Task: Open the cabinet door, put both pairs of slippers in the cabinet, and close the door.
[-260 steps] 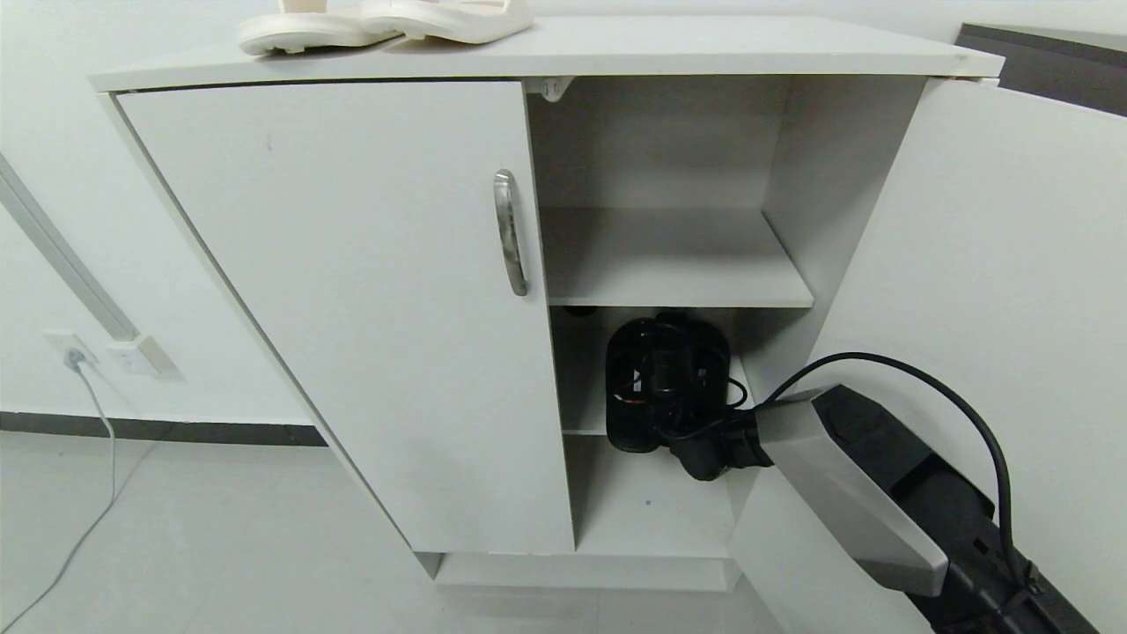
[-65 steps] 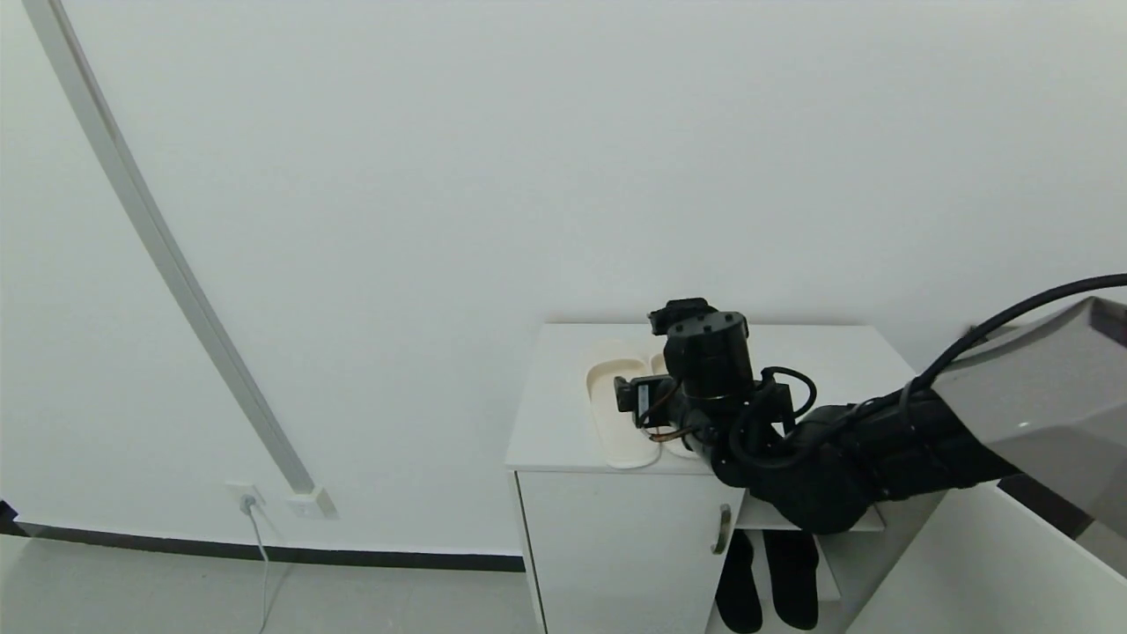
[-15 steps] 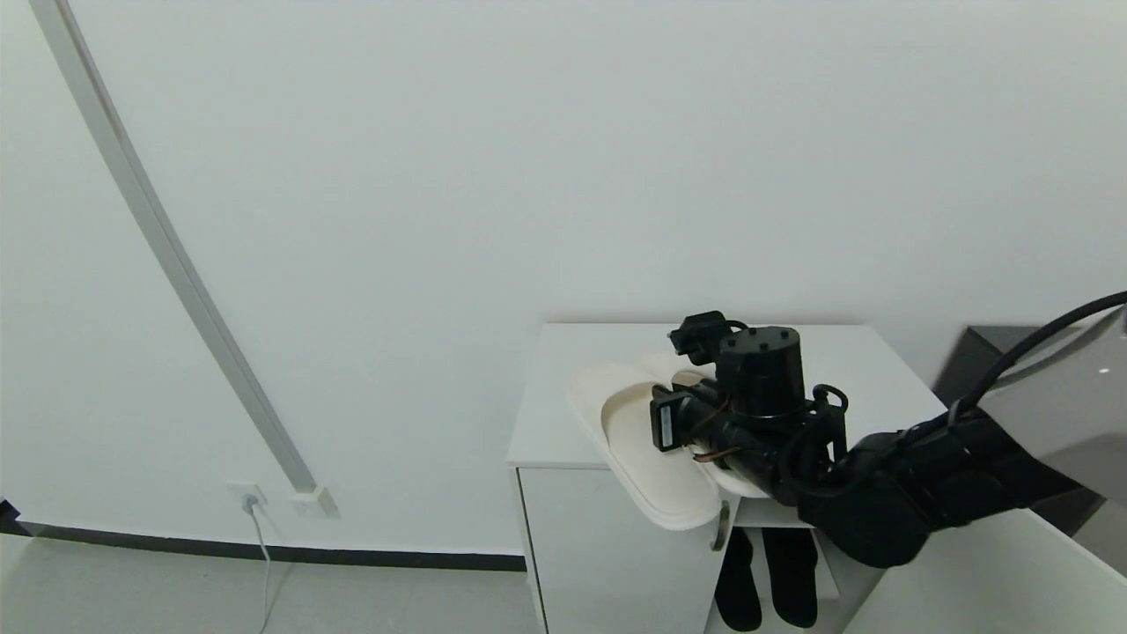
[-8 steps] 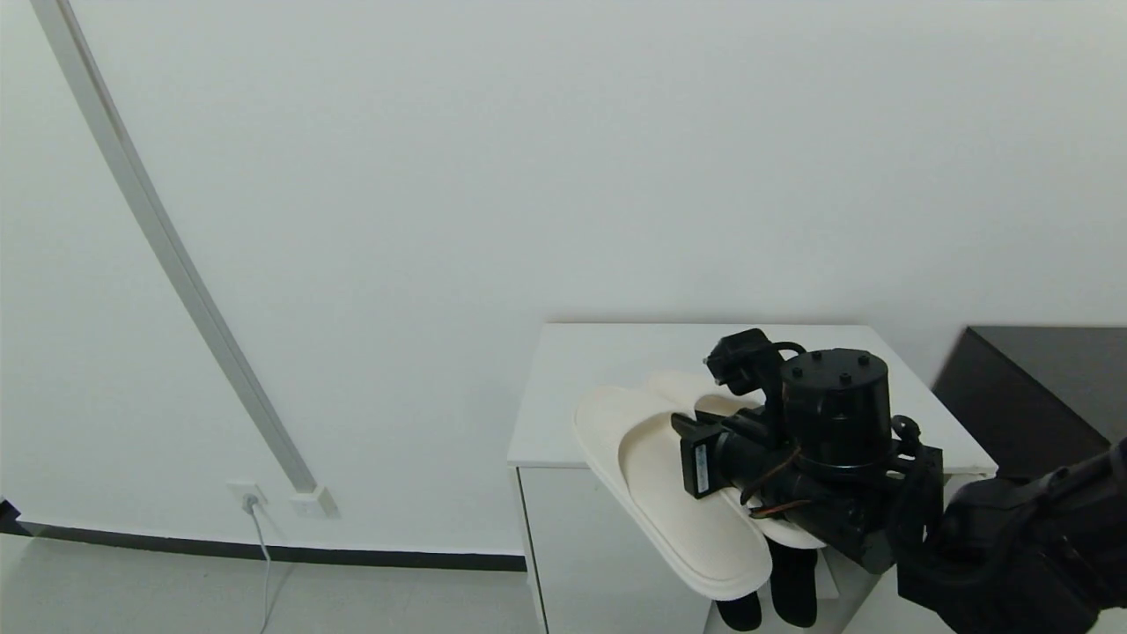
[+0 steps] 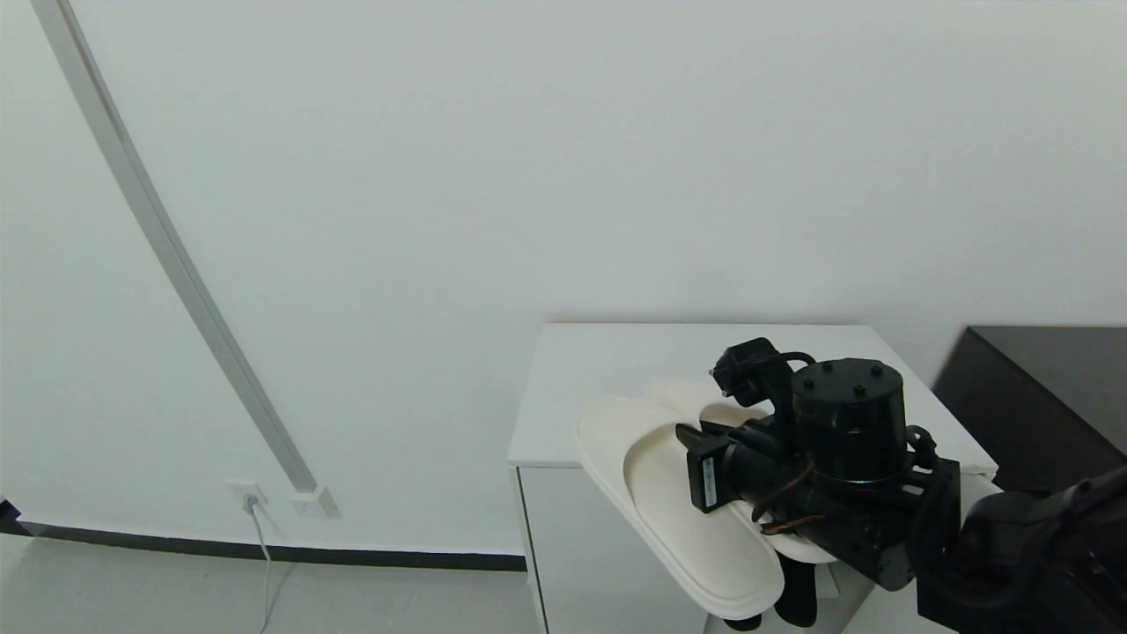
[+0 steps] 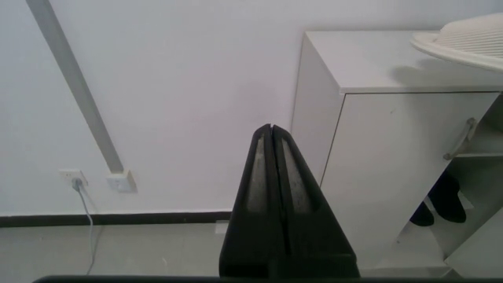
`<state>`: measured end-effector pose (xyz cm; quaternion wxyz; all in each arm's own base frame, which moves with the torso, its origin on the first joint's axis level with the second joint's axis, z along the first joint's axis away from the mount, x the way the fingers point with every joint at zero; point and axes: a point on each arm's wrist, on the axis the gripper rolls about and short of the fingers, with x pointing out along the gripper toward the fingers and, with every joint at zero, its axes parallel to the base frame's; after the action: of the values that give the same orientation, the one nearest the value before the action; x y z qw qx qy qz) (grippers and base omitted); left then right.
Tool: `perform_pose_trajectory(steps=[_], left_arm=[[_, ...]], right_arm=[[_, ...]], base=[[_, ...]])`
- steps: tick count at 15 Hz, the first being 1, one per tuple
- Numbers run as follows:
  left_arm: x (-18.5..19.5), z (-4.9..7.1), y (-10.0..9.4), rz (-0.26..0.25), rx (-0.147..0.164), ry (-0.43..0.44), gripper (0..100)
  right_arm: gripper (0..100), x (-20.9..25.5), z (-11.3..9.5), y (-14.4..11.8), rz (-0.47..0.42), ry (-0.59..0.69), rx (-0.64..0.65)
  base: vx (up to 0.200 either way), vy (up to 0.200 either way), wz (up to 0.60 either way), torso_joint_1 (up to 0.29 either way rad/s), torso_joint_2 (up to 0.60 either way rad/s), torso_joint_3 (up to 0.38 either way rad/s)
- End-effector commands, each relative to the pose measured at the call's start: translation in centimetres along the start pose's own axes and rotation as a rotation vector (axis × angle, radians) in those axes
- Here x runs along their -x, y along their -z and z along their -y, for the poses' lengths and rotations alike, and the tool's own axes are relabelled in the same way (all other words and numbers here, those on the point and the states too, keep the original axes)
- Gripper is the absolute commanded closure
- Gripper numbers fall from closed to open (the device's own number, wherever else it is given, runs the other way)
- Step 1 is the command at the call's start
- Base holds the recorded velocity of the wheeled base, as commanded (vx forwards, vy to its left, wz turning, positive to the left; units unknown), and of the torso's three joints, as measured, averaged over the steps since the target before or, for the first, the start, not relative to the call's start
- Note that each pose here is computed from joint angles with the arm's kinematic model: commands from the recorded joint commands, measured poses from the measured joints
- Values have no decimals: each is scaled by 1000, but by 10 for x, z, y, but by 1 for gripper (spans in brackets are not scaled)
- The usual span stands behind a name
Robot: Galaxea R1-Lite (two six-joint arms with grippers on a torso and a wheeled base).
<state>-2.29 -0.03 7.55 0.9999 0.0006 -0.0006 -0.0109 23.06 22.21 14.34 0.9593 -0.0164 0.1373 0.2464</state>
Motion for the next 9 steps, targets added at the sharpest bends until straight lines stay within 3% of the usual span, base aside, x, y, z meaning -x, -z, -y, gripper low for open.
perform_pose_trajectory(steps=[1,9], left_arm=[[0,0,0,-1,0,0,100],[0,0,0,-1,0,0,100]], right_arm=[[100,0,0,1,-4,1,1],[100,1,-2,3,-8,-1,5]], base=[[-200,0,0,2,7,7],[-200,0,0,1,3,3]])
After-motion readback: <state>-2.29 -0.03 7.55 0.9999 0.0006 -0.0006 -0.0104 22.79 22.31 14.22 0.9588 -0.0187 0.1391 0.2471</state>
